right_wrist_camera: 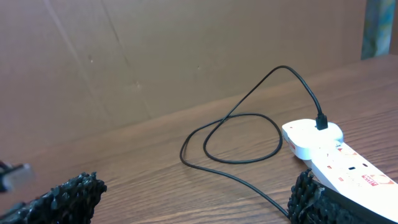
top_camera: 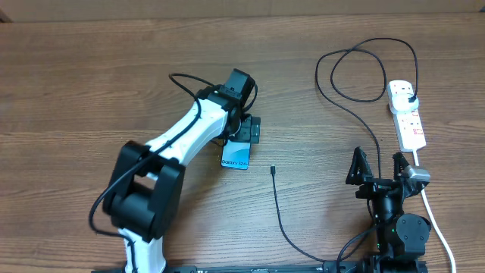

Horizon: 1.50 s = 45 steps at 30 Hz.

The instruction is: Plug charger to phone and switch on socket

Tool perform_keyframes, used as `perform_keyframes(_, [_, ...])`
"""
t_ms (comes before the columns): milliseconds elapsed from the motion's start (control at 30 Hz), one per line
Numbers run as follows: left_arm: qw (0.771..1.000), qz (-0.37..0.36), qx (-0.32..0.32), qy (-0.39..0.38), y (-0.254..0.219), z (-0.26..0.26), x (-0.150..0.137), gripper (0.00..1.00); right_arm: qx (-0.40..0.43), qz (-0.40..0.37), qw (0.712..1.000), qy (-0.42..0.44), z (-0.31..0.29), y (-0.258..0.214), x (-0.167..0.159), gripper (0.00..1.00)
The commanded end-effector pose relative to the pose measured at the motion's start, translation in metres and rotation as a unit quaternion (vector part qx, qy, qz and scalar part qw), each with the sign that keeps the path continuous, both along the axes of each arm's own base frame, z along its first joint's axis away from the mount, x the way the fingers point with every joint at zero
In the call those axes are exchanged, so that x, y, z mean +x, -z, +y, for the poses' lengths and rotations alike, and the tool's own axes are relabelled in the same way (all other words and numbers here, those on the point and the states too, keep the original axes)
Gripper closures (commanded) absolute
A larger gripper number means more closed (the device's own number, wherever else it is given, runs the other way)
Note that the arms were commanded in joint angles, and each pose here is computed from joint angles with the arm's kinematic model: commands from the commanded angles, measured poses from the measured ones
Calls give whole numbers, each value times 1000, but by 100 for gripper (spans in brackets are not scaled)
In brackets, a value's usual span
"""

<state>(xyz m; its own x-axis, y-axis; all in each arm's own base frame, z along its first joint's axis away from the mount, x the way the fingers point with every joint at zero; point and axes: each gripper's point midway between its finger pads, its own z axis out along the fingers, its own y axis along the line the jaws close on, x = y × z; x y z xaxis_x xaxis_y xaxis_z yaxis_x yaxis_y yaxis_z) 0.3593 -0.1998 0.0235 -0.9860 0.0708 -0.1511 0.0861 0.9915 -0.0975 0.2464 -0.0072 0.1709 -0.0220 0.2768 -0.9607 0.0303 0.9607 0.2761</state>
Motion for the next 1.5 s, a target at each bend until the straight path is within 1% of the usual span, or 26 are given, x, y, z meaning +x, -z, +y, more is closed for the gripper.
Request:
perform_keyframes(0, [999, 34, 1, -2, 20, -2, -11, 0, -1, -2, 1000, -3, 1, 2, 0, 0])
perform_keyframes(433, [999, 23, 17, -15, 22, 4, -6, 1, -1, -2, 1000, -3, 1, 2, 0, 0])
perform_keyframes(567, [999, 28, 14, -32, 23, 4, -8, 0, -1, -2, 1000, -3, 1, 2, 0, 0])
perform_keyframes(1033, [999, 39, 17, -21, 31, 0, -21, 0, -1, -2, 1000, -3, 1, 2, 0, 0])
perform_keyframes(1200, [1000, 17, 14, 5, 30, -4, -12, 0, -1, -2, 1000, -3, 1, 2, 0, 0])
perform_keyframes(1467, [999, 3, 36, -6, 30, 8, -3, 0, -1, -2, 1000, -3, 1, 2, 0, 0])
